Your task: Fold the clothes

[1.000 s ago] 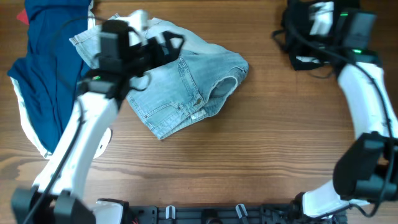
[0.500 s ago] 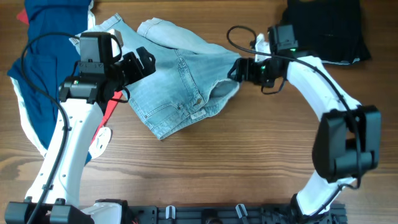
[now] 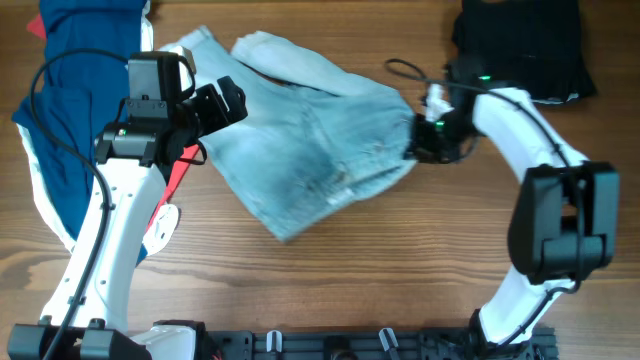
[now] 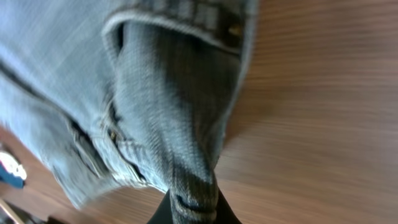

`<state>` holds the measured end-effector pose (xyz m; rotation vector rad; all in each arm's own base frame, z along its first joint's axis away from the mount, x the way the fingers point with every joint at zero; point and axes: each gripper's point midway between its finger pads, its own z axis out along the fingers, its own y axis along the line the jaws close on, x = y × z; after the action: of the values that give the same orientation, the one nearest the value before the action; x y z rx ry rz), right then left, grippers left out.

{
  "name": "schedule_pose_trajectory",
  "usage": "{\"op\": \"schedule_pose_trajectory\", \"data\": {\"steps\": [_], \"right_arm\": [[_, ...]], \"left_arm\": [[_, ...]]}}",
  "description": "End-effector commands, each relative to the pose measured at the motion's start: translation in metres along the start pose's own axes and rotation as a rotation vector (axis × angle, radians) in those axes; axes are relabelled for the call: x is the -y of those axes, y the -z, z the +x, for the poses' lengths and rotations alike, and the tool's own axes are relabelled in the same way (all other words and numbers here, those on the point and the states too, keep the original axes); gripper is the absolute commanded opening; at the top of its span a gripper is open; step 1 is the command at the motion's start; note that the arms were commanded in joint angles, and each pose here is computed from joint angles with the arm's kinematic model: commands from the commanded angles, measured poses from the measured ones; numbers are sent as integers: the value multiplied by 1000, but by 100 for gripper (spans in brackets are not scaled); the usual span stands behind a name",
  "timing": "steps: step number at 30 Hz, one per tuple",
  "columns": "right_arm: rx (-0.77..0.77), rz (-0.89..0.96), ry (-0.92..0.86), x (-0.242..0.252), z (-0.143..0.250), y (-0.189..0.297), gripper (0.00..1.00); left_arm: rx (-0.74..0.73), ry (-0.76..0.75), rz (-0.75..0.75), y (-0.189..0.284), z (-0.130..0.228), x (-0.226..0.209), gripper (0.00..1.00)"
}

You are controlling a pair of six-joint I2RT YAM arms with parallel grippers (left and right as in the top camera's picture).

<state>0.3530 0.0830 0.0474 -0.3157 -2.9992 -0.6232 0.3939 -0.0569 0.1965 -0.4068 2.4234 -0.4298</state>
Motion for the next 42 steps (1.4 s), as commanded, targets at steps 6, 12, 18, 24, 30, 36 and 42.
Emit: {"op": "schedule_pose_trajectory", "data": {"steps": [6, 12, 18, 24, 30, 36, 42], "right_arm": [[-8, -61, 61, 60, 0, 36, 25], [195, -45, 282, 30, -36, 88, 79], [564, -24, 571, -46, -111, 150, 89], [795, -48, 812, -123, -158, 141, 91], [806, -88, 912, -162, -183, 66, 91], [767, -122, 920, -153, -200, 8, 91], [732, -140, 923, -144, -203, -25, 89]], "left_arm": [[-36, -42, -49, -18, 7, -12, 100], [-54, -45, -62, -24, 10, -16, 100], [-60, -44, -64, -26, 11, -17, 100], [-67, -43, -67, -29, 12, -18, 100], [-84, -40, -75, -32, 16, -20, 100], [-100, -38, -66, -32, 20, -19, 100], [-104, -34, -60, -32, 20, -18, 100]]}}
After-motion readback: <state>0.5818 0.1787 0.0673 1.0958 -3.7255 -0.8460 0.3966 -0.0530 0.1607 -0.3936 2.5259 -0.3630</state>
